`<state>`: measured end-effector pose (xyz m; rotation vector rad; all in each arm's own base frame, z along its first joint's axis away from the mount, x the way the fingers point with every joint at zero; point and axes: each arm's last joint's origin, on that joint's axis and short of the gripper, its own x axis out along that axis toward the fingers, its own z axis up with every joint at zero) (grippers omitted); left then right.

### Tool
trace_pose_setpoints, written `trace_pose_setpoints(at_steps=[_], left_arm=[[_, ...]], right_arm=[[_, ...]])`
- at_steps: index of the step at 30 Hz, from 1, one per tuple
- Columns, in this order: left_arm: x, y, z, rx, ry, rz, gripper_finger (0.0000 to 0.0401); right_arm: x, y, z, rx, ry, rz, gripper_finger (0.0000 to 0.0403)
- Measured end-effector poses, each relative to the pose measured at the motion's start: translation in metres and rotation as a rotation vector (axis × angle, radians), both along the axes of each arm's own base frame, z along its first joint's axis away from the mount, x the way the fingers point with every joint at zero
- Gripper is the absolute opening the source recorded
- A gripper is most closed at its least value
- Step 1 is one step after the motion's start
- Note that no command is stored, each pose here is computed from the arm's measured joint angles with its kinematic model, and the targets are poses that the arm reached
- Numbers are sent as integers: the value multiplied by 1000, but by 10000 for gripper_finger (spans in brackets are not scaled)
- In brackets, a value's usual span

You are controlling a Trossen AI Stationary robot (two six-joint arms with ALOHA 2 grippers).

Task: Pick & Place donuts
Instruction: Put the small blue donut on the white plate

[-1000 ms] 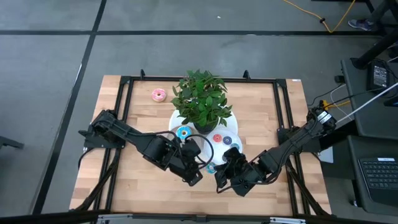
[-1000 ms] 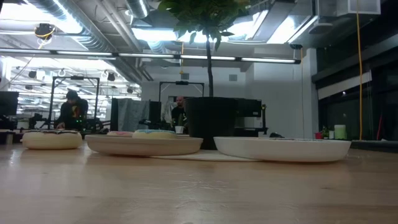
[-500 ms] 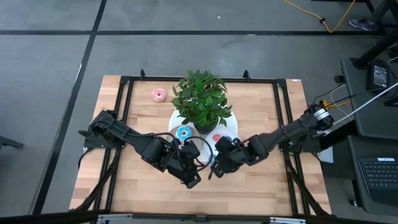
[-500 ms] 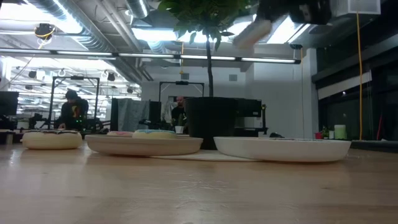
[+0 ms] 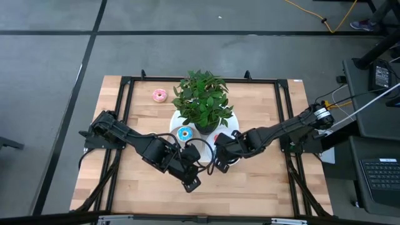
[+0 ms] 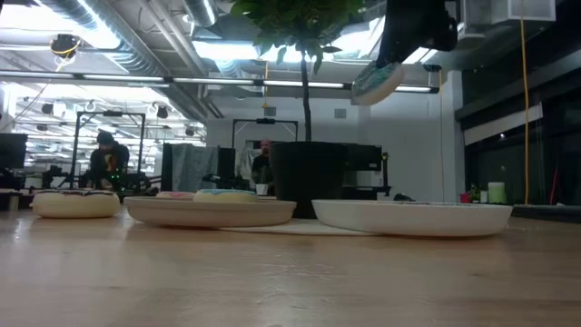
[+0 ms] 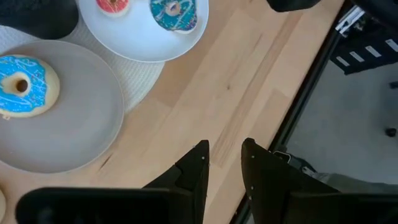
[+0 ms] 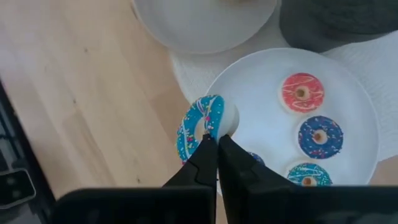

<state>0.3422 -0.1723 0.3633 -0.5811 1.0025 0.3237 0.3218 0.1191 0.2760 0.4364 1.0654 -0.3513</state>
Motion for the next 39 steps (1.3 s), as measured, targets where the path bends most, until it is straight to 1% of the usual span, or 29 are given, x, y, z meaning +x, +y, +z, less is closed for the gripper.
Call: trace_pose_setpoints(at_steps=[4, 19, 21, 25, 29, 33, 39], left_arm=[[0, 0, 0, 0, 0, 0, 87], [0, 0, 0, 0, 0, 0, 90], [0, 0, 0, 0, 0, 0, 90], [0, 0, 0, 0, 0, 0, 87], [0, 0, 0, 0, -1, 0, 87], [0, 0, 0, -1, -2, 0, 90], [1, 0, 0, -1, -2, 0, 90]], right_arm=[[0, 1, 0, -2, 8, 44, 6], [0, 1, 3, 0, -9, 97, 6], [1, 2, 4, 9, -39, 98, 6], [-10, 1, 5, 34, -151, 96, 6], [-22, -3, -5, 47, -155, 78, 6], [-29, -7, -6, 75, -236, 74, 6], [-34, -13, -21, 125, -318, 42, 6]])
